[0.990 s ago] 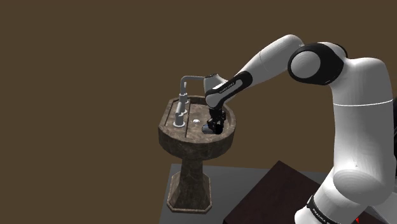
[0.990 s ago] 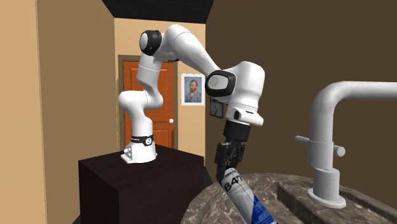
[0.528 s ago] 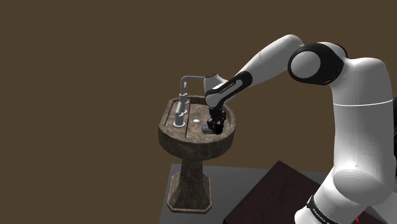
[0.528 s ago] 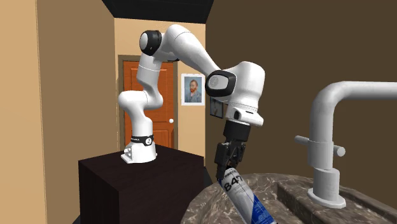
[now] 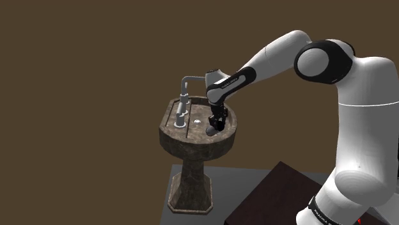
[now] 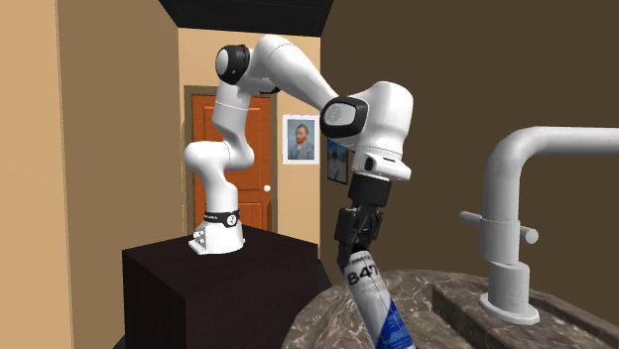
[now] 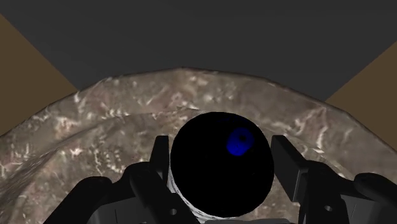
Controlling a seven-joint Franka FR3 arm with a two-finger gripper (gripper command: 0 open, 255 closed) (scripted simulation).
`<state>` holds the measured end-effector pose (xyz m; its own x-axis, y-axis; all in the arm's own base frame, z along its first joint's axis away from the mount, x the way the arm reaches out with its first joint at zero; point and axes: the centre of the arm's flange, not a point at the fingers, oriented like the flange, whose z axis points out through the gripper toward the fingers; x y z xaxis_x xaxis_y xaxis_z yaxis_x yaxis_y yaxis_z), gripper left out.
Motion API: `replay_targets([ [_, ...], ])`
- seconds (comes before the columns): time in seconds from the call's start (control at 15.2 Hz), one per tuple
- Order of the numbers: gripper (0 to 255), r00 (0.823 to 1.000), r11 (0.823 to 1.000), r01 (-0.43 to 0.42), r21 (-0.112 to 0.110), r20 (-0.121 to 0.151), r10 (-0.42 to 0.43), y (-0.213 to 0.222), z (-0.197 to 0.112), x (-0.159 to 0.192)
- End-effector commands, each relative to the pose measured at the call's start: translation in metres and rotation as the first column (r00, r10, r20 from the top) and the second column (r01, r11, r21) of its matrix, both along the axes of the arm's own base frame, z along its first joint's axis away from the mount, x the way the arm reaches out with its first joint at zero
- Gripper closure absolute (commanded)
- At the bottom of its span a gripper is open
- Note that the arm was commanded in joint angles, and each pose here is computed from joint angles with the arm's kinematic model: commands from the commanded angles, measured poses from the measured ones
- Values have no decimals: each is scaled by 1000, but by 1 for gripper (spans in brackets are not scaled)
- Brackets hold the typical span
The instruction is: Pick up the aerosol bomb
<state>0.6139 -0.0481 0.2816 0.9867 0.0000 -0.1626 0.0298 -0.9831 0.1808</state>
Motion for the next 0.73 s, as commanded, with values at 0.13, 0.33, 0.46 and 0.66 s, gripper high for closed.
replay_targets([
  [0.13,255,1000,1000,0,0,0,0,1,20,0],
  [0.33,255,1000,1000,0,0,0,0,1,36,0],
  [0.46,255,1000,1000,0,0,0,0,1,47,0],
  [0.66,255,1000,1000,0,0,0,0,1,53,0],
])
